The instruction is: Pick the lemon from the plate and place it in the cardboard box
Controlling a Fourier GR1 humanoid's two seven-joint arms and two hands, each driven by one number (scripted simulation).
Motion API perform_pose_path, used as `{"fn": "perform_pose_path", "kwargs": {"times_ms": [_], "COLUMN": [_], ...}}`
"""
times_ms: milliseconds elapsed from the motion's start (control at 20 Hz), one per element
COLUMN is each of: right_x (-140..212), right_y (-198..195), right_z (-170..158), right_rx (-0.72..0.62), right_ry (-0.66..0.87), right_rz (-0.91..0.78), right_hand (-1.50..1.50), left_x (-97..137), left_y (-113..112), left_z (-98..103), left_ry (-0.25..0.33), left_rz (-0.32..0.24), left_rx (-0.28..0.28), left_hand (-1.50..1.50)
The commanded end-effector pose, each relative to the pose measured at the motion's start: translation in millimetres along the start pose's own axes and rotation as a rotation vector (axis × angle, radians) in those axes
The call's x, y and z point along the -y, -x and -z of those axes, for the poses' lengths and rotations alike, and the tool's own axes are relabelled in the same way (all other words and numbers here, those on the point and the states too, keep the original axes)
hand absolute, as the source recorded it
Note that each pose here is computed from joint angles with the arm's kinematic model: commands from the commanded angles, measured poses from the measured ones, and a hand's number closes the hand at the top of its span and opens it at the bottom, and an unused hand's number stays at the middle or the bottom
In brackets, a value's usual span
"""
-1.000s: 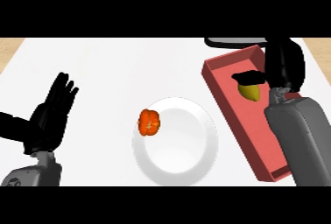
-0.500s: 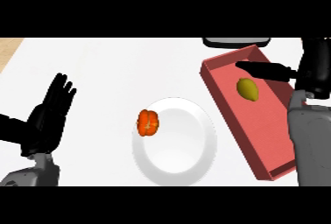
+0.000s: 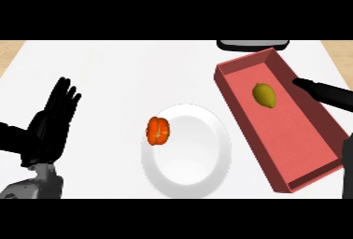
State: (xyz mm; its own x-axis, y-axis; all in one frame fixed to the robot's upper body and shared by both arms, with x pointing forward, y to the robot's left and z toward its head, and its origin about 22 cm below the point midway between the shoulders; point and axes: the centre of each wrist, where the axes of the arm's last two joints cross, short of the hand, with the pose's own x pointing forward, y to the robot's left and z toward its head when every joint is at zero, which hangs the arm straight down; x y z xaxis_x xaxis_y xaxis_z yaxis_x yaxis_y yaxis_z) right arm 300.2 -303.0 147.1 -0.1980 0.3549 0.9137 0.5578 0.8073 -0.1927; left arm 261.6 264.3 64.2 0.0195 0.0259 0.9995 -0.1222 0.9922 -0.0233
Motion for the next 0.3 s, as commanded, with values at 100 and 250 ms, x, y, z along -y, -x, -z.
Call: {"fn": "perform_pose_path", "kwargs": {"times_ms": [100,250], "right_x": [43.2,68.3], "right_y": [20.8,36.8], "right_z": [-1.7,-12.5], "right_rx": [0.018,-0.003], "right_ry": [0.044,0.039], "right_rz": [0.038,0.025], "right_hand": [-1.50,-1.50], "left_x": [8.3,6.0], "left_y": [-3.9,19.6], "left_z": [6.2,-8.0], "left_ry": [0.009,0.005], "left_rz": [-0.003,0.011], "left_rx": [-0.004,-0.003], "left_hand": [0.00,0.00]}}
